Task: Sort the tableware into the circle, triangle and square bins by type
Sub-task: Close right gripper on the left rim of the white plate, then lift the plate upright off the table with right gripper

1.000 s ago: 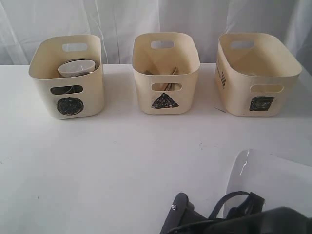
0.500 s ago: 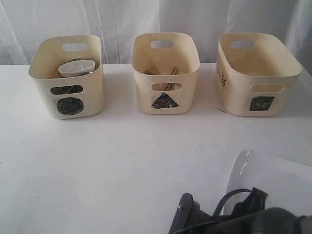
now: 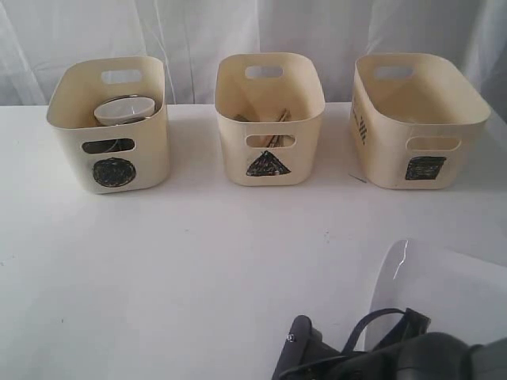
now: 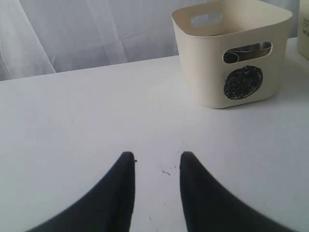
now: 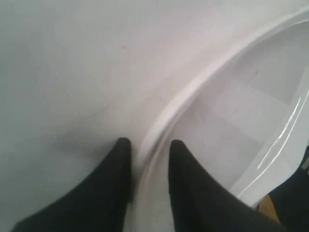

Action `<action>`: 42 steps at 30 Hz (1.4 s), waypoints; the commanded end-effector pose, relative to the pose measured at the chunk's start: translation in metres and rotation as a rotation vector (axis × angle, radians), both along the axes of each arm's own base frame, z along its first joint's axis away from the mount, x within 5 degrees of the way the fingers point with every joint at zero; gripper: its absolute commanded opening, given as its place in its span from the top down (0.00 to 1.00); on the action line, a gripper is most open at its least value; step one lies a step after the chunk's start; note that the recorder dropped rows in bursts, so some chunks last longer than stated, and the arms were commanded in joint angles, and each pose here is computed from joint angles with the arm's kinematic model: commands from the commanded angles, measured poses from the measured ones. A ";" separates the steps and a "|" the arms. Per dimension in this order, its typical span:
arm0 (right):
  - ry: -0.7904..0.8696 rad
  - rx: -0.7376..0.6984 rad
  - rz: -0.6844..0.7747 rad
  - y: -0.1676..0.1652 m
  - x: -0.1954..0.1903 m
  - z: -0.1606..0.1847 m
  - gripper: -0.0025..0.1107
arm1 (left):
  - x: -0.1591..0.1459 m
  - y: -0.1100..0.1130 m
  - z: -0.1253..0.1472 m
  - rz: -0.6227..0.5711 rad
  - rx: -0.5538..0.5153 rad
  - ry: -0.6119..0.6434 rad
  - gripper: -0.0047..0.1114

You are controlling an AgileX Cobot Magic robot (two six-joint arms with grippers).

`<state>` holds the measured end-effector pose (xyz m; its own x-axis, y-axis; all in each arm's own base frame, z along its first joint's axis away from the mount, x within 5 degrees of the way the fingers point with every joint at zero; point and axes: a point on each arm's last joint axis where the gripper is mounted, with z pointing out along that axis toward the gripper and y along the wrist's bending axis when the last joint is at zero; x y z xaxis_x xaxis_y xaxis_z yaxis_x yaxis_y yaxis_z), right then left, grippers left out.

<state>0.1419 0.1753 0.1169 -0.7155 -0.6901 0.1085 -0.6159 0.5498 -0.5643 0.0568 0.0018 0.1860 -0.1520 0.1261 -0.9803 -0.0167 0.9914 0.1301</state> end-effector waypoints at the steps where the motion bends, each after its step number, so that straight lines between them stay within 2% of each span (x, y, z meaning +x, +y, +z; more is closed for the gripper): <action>1: 0.026 0.066 -0.019 0.002 -0.001 -0.007 0.86 | 0.000 0.000 -0.001 0.003 -0.004 -0.003 0.64; 2: 0.028 0.089 -0.024 0.004 -0.001 -0.006 0.91 | 0.000 0.000 -0.001 0.003 -0.004 -0.003 0.64; 9: -0.011 0.244 -0.036 0.008 -0.003 0.019 0.98 | 0.000 0.000 -0.001 0.003 -0.004 -0.003 0.64; 15: -0.101 0.447 -0.064 0.001 -0.008 0.067 0.98 | 0.000 0.000 -0.001 0.003 -0.004 -0.003 0.64; 26: -0.292 0.656 -0.048 -0.031 -0.017 0.141 0.98 | 0.000 0.000 -0.001 0.003 -0.004 -0.003 0.64; 34: -0.394 0.734 -0.045 -0.041 -0.018 0.177 0.98 | 0.000 0.000 -0.001 0.003 -0.004 -0.003 0.64; 42: -0.426 0.733 -0.044 -0.043 -0.017 0.186 0.98 | 0.000 0.000 -0.001 0.003 -0.004 -0.003 0.64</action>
<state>0.1229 0.1356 0.2959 -0.6528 -0.4412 -0.6158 -0.4135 0.8886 -0.1984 0.0568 0.0018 0.1860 -0.1520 0.1261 -0.9803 -0.0167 0.9914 0.1301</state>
